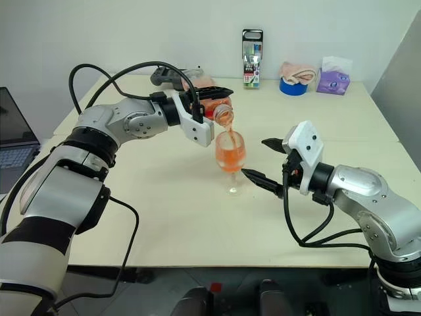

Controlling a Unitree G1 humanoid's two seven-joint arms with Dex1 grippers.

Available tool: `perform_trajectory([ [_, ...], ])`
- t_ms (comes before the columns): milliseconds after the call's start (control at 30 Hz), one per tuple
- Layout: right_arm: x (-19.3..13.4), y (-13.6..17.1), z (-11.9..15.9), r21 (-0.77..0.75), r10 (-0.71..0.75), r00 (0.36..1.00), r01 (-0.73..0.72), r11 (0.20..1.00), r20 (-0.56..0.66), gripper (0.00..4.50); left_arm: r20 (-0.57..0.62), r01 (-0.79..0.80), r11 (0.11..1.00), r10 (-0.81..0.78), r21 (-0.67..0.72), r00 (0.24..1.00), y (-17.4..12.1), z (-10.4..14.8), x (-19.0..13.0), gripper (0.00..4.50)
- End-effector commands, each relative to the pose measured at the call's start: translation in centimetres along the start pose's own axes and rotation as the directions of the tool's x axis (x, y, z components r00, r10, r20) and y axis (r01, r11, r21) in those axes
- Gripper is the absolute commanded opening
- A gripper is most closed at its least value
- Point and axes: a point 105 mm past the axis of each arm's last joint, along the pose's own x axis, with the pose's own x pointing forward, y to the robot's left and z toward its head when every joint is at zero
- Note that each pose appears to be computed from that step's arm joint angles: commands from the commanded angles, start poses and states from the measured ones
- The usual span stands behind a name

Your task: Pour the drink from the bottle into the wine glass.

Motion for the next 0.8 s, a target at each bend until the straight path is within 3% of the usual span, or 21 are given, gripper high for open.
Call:
perform_trajectory([
  [33,-0.1,-0.1,1.3,-0.055,-0.001,0.999,0.003,0.998,0.040,4.50,0.005,-0.106,0.994,0.106,-0.016,0.994,3.3,-0.1,0.0,1.71],
  [567,-0.8,-0.8,2.9,-0.034,-0.027,0.994,0.031,0.999,0.110,4.50,0.036,-0.115,0.935,0.134,-0.337,0.990,2.7,-0.1,-1.3,1.71],
  [700,-0.9,-1.2,3.2,-0.030,-0.039,0.992,0.043,0.999,0.124,4.50,-0.033,-0.209,0.847,0.221,-0.489,0.975,3.6,-1.6,-2.4,1.71],
  [800,-1.0,-1.4,3.5,-0.019,-0.042,0.991,0.045,0.999,0.127,4.50,-0.151,-0.326,0.687,0.304,-0.649,0.941,4.2,-3.9,-3.7,1.70],
])
